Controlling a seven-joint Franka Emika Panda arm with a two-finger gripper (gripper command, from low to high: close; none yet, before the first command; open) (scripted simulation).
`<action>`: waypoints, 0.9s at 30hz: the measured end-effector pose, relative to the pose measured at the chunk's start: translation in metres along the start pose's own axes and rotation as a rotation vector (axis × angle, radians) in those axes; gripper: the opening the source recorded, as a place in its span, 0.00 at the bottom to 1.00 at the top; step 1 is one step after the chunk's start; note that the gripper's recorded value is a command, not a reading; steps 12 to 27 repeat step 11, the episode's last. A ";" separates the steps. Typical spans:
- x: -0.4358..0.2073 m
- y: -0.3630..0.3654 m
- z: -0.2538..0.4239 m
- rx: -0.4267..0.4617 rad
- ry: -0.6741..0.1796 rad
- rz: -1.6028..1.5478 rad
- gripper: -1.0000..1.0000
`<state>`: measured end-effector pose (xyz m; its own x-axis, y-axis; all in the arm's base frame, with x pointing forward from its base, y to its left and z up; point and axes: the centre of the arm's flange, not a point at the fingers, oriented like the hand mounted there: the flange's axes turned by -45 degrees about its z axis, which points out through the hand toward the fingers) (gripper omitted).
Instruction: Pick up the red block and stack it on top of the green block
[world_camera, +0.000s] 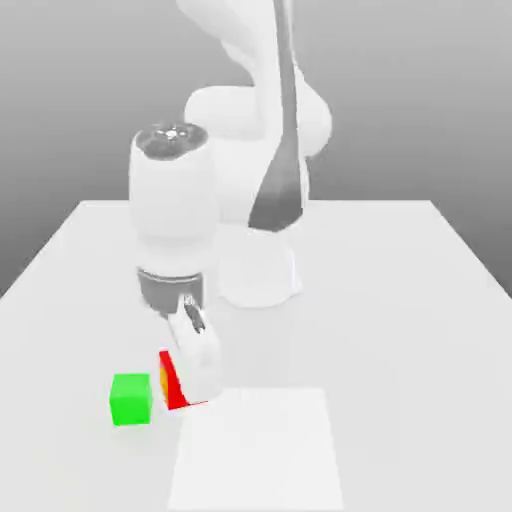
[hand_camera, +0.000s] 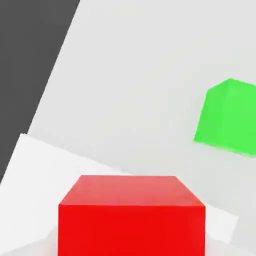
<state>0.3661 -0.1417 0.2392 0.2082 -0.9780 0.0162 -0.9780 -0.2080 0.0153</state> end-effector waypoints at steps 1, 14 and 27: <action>0.010 0.014 -0.003 0.005 -0.005 0.042 0.00; 0.026 0.038 0.056 0.016 -0.016 0.113 1.00; 0.026 0.038 0.056 0.016 -0.016 0.113 1.00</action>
